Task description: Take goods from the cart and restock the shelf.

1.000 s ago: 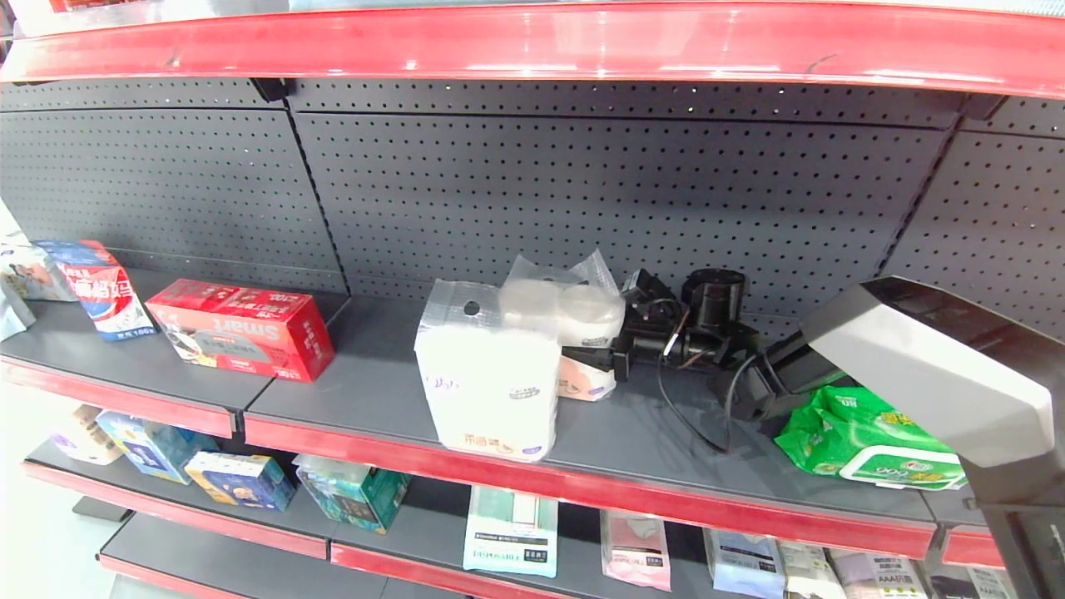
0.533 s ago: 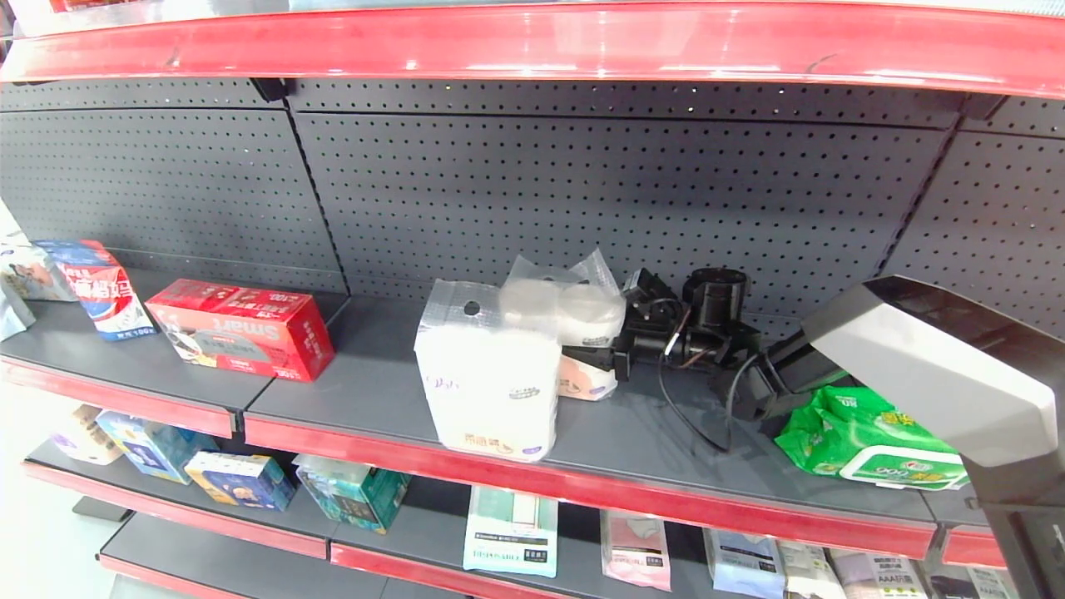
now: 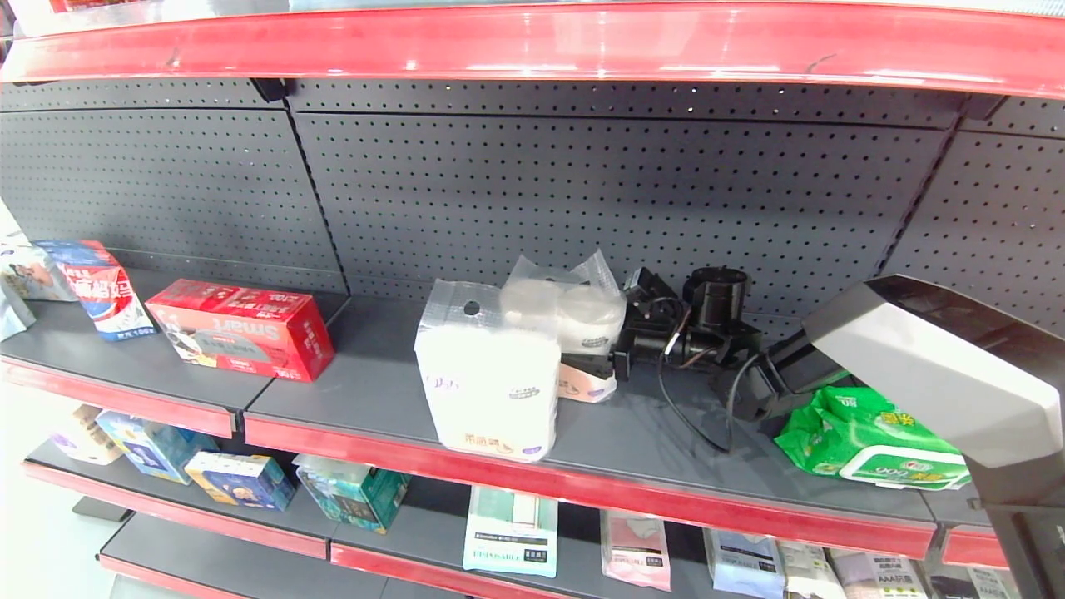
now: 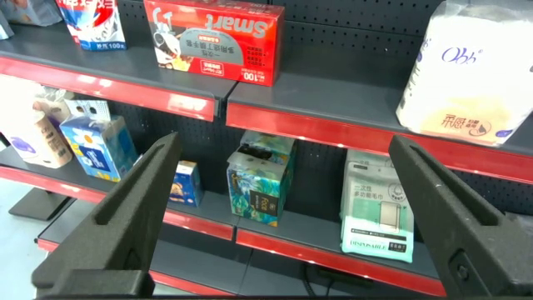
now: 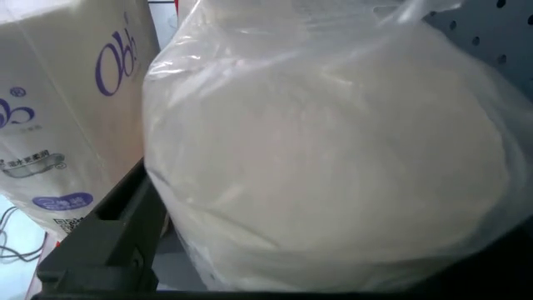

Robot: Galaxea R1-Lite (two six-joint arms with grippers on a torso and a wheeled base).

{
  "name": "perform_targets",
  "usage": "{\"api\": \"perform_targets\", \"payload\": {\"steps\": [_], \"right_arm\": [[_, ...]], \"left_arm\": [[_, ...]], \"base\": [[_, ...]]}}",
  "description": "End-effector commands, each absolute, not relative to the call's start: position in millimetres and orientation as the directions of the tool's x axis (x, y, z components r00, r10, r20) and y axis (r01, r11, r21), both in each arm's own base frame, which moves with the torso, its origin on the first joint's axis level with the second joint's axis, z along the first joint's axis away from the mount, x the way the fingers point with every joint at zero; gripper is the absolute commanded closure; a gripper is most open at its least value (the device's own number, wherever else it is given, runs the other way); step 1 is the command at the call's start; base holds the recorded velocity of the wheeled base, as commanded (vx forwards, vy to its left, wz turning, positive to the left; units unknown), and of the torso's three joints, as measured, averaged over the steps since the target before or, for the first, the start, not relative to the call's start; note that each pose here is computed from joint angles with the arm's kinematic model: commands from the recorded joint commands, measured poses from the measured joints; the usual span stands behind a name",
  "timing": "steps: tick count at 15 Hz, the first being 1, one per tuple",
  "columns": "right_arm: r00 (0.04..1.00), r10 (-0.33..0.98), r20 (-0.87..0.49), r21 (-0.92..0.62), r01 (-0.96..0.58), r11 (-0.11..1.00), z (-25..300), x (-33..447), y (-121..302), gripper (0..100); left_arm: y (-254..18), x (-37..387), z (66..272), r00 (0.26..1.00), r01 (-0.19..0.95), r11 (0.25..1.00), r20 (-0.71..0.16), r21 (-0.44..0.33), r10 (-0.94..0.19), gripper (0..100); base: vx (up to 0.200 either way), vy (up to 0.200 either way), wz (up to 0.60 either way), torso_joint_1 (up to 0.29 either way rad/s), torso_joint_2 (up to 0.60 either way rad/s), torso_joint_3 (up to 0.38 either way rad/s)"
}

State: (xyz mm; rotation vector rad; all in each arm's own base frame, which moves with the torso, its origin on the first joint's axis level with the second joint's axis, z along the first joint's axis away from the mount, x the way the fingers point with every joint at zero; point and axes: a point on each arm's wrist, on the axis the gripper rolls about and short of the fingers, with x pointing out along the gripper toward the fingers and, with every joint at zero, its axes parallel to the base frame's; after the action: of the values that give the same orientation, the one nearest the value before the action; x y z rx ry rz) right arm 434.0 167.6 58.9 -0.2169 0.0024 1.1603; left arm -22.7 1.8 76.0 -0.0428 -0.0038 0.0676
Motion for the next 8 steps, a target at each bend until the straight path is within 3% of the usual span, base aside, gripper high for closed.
{"api": "perform_targets", "payload": {"steps": [1, 8], "right_arm": [[0.402, 0.909, -0.112, -0.171, -0.909, 0.381, 61, 433, 167, 0], [0.438, 0.885, -0.155, -0.136, -0.897, 0.420, 60, 419, 143, 0]], "left_arm": [[2, -23, 76, 0.998, -0.067, 0.997, 0.003, -0.043, 0.067, 0], [2, -23, 76, 0.998, -0.067, 0.997, 0.003, -0.043, 0.067, 0]], "base": [[0.000, 0.000, 0.00, 0.000, 0.00, 0.000], [0.000, 0.000, 0.00, 0.000, 0.00, 0.000]]}}
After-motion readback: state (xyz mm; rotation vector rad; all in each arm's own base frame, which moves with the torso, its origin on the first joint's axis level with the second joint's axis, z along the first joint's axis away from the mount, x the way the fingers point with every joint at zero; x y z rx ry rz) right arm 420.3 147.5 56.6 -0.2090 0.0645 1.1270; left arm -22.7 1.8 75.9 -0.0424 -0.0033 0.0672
